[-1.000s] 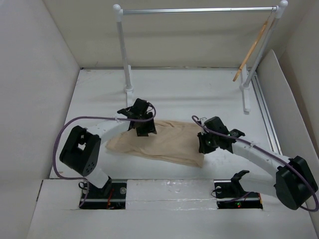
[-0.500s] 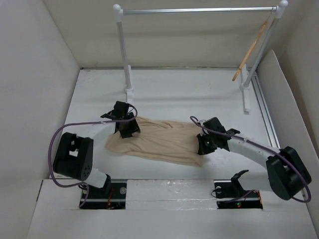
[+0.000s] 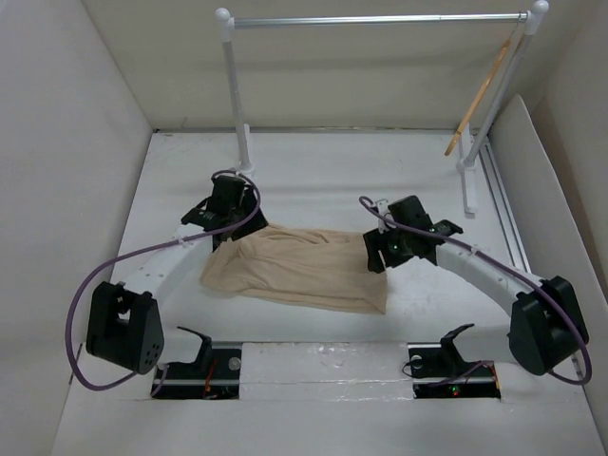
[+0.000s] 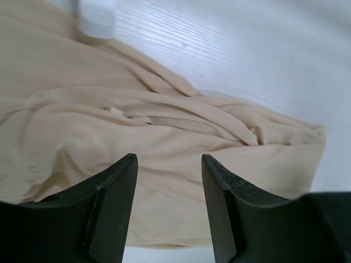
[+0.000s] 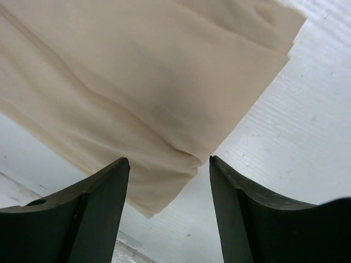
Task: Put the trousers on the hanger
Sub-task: Fold the trousers at the center of the board, then pick up the hanger from the clothesline.
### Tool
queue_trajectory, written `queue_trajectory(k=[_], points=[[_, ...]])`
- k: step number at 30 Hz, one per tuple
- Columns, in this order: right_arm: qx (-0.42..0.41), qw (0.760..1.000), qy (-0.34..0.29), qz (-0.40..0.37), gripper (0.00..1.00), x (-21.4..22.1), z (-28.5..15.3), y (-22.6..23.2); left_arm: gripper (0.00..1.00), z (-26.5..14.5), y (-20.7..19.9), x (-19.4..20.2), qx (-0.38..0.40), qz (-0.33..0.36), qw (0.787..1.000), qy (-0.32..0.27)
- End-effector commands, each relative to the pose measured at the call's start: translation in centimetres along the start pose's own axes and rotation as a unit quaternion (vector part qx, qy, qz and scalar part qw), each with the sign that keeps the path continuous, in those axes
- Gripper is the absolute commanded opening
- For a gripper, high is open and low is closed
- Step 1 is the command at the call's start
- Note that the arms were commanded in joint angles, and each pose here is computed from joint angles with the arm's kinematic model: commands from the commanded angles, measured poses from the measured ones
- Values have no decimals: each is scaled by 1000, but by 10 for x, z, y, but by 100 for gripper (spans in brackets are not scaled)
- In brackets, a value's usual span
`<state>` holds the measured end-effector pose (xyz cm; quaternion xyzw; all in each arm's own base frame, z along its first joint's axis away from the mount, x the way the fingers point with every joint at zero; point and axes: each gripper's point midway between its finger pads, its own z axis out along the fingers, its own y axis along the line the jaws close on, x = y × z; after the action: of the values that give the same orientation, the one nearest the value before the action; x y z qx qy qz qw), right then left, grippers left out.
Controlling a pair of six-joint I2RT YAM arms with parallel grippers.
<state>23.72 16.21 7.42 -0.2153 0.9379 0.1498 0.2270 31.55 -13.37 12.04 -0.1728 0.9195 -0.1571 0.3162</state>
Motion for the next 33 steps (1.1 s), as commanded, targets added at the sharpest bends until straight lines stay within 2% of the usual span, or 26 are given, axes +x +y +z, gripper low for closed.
queue_trajectory(k=[1,5,9,10,11,13,14,16,17,18,19,20,21,24,25,27,29,31,32,33], points=[[21,999,-29,5,66,-21,-10,-21,46,3,-23,18,37,30,998,37],[31,997,-58,41,66,-33,15,-40,46,20,-1,42,25,4,997,71],[4,997,-60,40,28,-44,23,-36,46,26,32,50,-6,-25,996,83],[0,997,-70,34,13,-52,18,-35,46,23,34,50,-9,-20,996,81],[-5,997,-77,16,6,-63,8,-26,46,17,31,42,-3,-12,998,65],[-7,995,-99,-2,4,-80,-14,-15,46,7,23,26,7,-7,999,39],[-10,994,-107,-15,6,-90,-30,-4,46,-2,15,16,20,-3,1000,21],[-2,990,-136,-29,25,-104,-56,5,38,-18,-6,-6,48,6,999,-9],[0,984,-176,-31,34,-122,-88,10,32,-27,-16,-13,59,13,998,-23],[1,979,-201,-36,52,-132,-104,15,16,-33,-24,-21,66,23,997,-37],[2,972,-230,-39,61,-144,-123,19,6,-44,-40,-35,85,30,994,-55],[12,963,-266,-37,69,-157,-148,16,0,-49,-52,-37,99,39,993,-59],[38,949,-313,-28,79,-181,-184,7,0,-54,-61,-41,112,47,990,-66],[91,923,-373,-3,92,-215,-235,-22,0,-68,-97,-51,148,81,982,-83],[118,906,-407,15,97,-231,-266,-43,0,-76,-110,-57,156,100,978,-95],[127,897,-421,34,98,-248,-280,-68,0,-75,-128,-44,163,136,973,-86],[155,871,-461,74,98,-261,-317,-109,0,-79,-142,-39,161,168,968,-94],[135,870,-466,89,98,-271,-314,-135,12,-84,-159,-16,174,200,960,-88],[146,858,-478,120,98,-270,-328,-164,19,-85,-162,-7,178,208,958,-84],[107,866,-476,112,98,-274,-323,-166,32,-84,-165,2,181,213,957,-80]])
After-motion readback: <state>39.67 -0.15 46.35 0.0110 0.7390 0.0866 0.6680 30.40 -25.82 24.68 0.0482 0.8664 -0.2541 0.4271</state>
